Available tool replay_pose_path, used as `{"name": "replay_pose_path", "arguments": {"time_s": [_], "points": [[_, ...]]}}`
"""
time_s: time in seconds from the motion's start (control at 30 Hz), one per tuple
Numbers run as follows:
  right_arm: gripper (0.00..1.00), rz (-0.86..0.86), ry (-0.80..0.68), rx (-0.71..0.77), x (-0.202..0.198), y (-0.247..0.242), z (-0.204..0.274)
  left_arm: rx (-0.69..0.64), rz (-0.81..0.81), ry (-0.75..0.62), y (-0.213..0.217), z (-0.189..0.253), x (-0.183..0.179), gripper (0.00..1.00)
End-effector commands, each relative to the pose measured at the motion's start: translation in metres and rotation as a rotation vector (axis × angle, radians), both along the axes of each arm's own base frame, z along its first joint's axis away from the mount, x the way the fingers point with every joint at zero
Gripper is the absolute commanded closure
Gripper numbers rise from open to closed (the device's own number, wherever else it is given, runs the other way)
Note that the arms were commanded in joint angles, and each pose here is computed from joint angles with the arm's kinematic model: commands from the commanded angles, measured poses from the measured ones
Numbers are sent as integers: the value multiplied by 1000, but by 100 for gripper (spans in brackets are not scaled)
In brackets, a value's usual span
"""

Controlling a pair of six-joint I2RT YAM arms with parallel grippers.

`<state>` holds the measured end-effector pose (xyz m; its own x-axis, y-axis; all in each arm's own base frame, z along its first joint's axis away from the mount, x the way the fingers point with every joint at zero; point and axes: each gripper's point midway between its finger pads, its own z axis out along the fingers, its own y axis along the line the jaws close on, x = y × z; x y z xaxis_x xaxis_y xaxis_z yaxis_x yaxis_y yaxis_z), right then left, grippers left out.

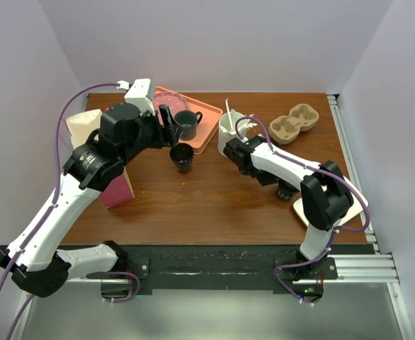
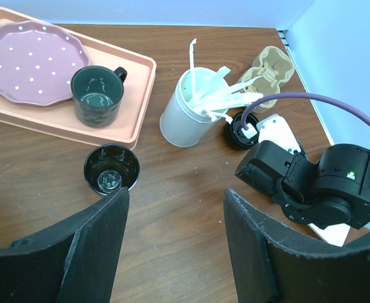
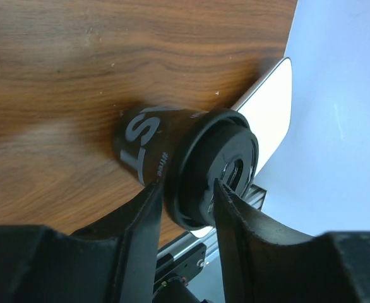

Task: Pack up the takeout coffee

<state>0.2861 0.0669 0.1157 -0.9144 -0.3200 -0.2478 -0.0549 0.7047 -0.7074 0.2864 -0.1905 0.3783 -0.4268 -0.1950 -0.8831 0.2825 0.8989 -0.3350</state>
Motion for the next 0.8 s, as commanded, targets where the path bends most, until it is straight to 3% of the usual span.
{"name": "replay_pose_path", "arguments": {"time_s": [0.0,0.17,0.5,0.6,0.77], "points": [[54,-23,-49,62,0,7,0,-1,6,-37,0,7,3,34],[43,-27,-58,117,-2,13,3,9,21,-31,3,5,4,33],[37,-23,-175,331,9,34,56,-20,86,-41,16,14,1,31],[38,-83,-243,491,32,29,65,-35,86,-44,18,22,-4,31],[39,-310,-431,674,103,-26,85,-13,143,27,28,10,-7,30]]}}
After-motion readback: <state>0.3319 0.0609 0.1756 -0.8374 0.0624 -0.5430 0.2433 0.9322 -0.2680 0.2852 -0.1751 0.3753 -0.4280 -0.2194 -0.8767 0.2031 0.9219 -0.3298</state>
